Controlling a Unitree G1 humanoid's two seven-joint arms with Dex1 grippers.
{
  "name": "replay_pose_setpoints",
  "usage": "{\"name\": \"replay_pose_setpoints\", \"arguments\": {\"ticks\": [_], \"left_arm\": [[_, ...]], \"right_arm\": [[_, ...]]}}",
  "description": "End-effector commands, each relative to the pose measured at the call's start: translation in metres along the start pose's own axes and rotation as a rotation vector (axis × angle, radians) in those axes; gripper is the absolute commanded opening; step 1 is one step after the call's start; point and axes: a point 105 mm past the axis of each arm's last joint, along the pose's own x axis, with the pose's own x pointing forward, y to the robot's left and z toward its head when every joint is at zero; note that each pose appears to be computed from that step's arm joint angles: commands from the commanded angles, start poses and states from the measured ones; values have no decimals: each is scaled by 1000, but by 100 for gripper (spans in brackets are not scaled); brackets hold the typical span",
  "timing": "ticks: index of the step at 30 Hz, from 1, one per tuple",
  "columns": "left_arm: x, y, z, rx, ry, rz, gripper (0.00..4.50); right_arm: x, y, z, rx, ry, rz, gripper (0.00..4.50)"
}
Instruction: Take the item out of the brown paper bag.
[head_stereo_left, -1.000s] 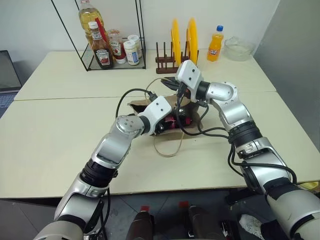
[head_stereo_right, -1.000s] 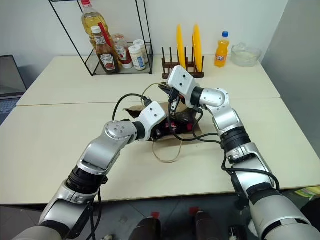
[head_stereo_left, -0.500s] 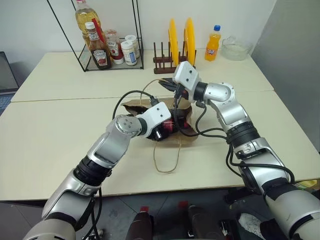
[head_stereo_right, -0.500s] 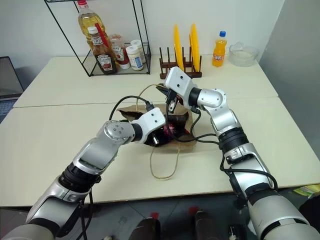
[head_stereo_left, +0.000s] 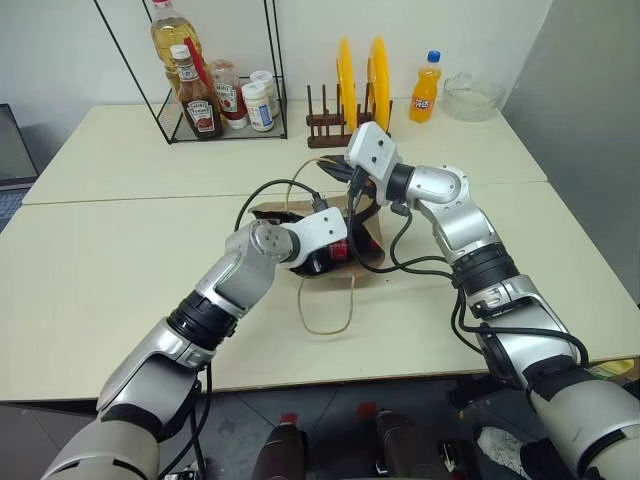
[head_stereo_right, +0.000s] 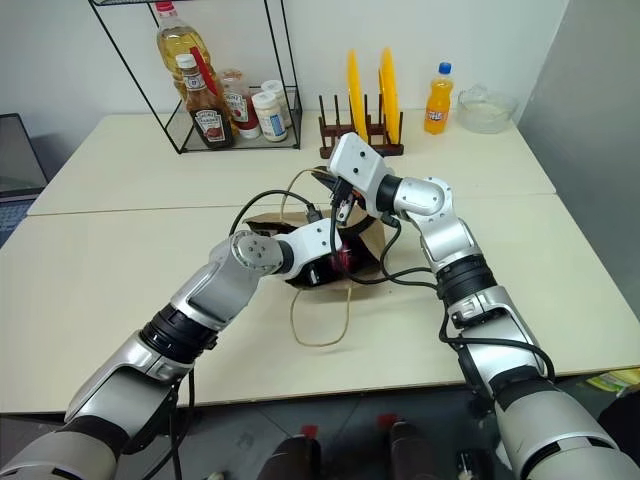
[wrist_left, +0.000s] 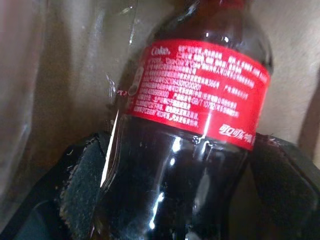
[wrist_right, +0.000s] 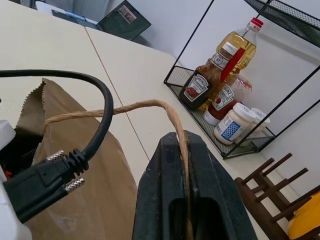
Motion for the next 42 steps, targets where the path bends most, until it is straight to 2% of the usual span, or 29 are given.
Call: {"name": "replay_pose_setpoints", "arguments": {"ticks": [1, 3, 9, 12, 17, 31, 36, 42], "left_arm": [[5, -7, -12, -3, 40, -39, 360], [4, -6, -13, -2, 40, -39, 324], [2, -2, -10, -4, 21, -20, 323], [-2, -1, 8, -47, -77, -28, 323], [-33, -4, 36, -153, -292, -110, 323], [-115, -7, 36, -203, -543, -297, 323], [-136, 1, 45, -148, -561, -267, 323], [-142, 9, 32, -50, -406, -197, 323]], "right_arm": [[-1, -10, 17, -44, -46, -28, 0], [-2, -11, 17, -46, -44, -30, 0], [-2, -13, 17, -49, -41, -30, 0], [-1, -13, 17, -50, -39, -30, 0], [-3, -16, 16, -50, -35, -35, 0], [-6, -19, 11, -52, -26, -35, 0], [-8, -23, 10, -55, -23, -45, 0], [-8, -25, 10, -54, -33, -52, 0]]}}
